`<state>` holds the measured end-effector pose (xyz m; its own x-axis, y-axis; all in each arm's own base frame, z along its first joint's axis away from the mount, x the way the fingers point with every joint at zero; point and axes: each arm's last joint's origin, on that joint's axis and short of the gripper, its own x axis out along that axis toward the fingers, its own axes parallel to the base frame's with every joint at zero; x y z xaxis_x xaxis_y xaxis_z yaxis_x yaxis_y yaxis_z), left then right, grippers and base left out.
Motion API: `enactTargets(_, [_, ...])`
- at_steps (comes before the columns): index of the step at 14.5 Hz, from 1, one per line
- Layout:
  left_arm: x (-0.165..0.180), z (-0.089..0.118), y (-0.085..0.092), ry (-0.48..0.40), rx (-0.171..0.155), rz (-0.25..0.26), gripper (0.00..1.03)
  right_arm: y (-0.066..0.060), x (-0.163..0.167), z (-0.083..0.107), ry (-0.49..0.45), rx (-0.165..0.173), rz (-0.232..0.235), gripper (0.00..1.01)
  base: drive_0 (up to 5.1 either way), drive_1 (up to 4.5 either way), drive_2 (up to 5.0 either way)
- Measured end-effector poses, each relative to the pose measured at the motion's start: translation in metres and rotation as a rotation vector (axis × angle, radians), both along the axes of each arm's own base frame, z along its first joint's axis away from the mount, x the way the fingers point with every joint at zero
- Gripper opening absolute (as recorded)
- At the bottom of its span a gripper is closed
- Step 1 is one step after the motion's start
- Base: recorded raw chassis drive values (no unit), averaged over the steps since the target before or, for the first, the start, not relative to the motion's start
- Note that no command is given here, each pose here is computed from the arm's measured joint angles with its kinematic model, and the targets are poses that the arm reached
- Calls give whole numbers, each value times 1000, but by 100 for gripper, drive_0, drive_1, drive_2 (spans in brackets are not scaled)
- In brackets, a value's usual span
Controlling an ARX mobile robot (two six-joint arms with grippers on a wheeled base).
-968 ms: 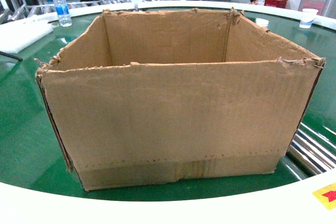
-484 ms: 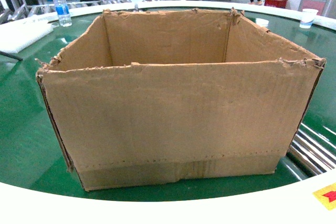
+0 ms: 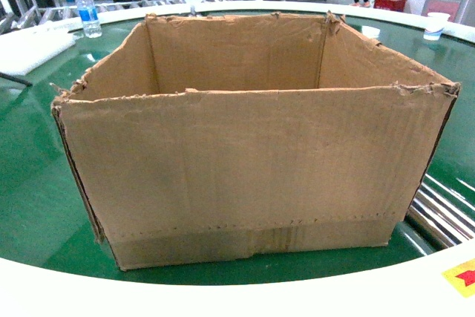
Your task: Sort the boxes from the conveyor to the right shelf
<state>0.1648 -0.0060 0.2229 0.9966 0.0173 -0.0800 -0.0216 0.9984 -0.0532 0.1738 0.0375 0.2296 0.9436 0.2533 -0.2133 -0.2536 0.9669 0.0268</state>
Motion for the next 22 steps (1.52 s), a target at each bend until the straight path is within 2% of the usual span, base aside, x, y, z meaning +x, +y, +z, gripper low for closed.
enactTargets(1, [13,3,-3,58,-8,-8,98,3,12,-1,61,0,9,98,0,0,0])
enactTargets(2, [14,-2,-3,92,-8,-6,98,3,14,-3,81,2,8,98,0,0,0])
enactTargets(5, [12,1,-3,67,-12,-1,98,3,13,0,65,9,11,98,0,0,0])
enactTargets(6, [13,1,-4,63,-13,-13,98,4,15,-1,75,12,25,98,0,0,0])
enactTargets(7, [22,3,-11,58,-17,-26,98,7,26,2,119,21,66,98,0,0,0])
enactTargets(8, [38,8,-19,75,-37,-51,98,12,42,9,146,39,102,98,0,0,0])
enactTargets(10, [64,15,-36,136,-69,-80,98,23,71,29,179,47,154,98,0,0,0])
enactTargets(12, [78,28,-50,155,-81,-75,98,29,97,47,169,61,187,98,0,0,0])
enactTargets(17, [78,30,-50,159,-107,-65,98,28,99,48,178,68,189,98,0,0,0])
enactTargets(18, [84,25,-51,207,-116,-60,98,27,105,44,186,66,184,98,0,0,0])
enactTargets(20, [98,13,-54,269,-123,-32,98,38,122,42,212,55,208,98,0,0,0])
enactTargets(22, [105,2,-57,312,-110,-3,98,55,130,45,202,48,251,98,0,0,0])
